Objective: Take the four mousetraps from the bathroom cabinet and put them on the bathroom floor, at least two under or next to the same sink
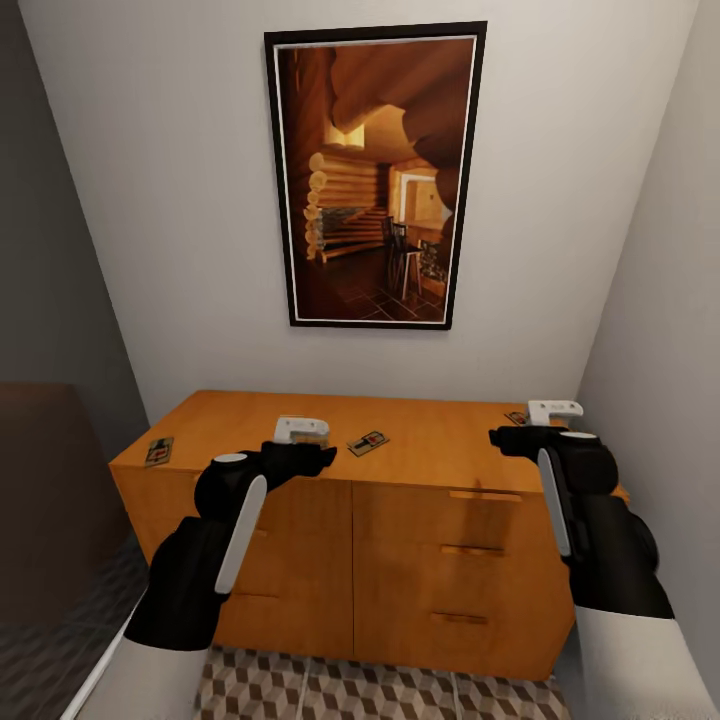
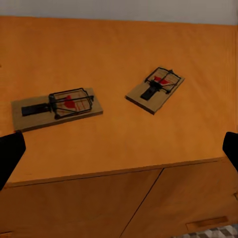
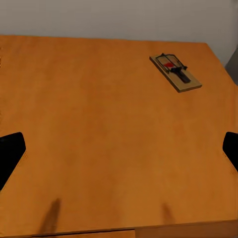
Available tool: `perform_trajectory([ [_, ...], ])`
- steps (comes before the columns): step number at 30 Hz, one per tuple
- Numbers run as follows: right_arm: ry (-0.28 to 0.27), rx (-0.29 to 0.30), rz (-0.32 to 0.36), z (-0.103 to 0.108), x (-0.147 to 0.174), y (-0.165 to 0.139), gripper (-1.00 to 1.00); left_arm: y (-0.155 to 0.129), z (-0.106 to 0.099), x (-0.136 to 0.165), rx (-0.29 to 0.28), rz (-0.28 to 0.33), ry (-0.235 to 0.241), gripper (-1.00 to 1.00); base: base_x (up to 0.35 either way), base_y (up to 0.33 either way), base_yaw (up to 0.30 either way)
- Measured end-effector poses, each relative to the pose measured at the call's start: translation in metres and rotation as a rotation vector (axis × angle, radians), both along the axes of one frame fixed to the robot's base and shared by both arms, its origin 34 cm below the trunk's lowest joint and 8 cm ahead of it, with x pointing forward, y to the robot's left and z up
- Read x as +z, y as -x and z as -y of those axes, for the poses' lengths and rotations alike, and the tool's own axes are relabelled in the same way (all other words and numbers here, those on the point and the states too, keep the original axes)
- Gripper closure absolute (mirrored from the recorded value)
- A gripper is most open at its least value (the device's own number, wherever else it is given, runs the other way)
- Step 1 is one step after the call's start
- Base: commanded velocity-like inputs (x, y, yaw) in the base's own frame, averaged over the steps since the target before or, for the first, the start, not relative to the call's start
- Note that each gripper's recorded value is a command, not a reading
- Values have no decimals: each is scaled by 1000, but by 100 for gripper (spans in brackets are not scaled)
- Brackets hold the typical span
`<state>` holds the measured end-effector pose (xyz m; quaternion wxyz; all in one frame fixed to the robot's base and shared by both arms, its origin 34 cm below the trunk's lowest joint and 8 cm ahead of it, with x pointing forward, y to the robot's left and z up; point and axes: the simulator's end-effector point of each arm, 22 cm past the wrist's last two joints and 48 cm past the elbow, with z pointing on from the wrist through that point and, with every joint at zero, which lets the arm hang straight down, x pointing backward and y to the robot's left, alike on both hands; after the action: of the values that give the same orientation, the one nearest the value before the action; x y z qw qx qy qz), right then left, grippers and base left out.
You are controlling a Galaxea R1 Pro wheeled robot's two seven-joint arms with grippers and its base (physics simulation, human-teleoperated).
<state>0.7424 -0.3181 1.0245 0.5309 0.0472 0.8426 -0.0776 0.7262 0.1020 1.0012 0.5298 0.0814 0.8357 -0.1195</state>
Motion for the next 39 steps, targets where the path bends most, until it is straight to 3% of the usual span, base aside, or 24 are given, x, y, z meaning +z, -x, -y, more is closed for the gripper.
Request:
perform_trajectory([
  [14,-13,4,-23,-5,2,-18,-100,-7,-4,12,4,29,-4,-100,0,0,0],
  [24,-31,16,-123,-11,-36,-25,-100,-8,-6,11,9,31,-13,-100,1,0,0],
  [39,-31,20,-114,-14,-32,-25,-100,-9,-10,6,21,20,-19,-100,206,0,0],
])
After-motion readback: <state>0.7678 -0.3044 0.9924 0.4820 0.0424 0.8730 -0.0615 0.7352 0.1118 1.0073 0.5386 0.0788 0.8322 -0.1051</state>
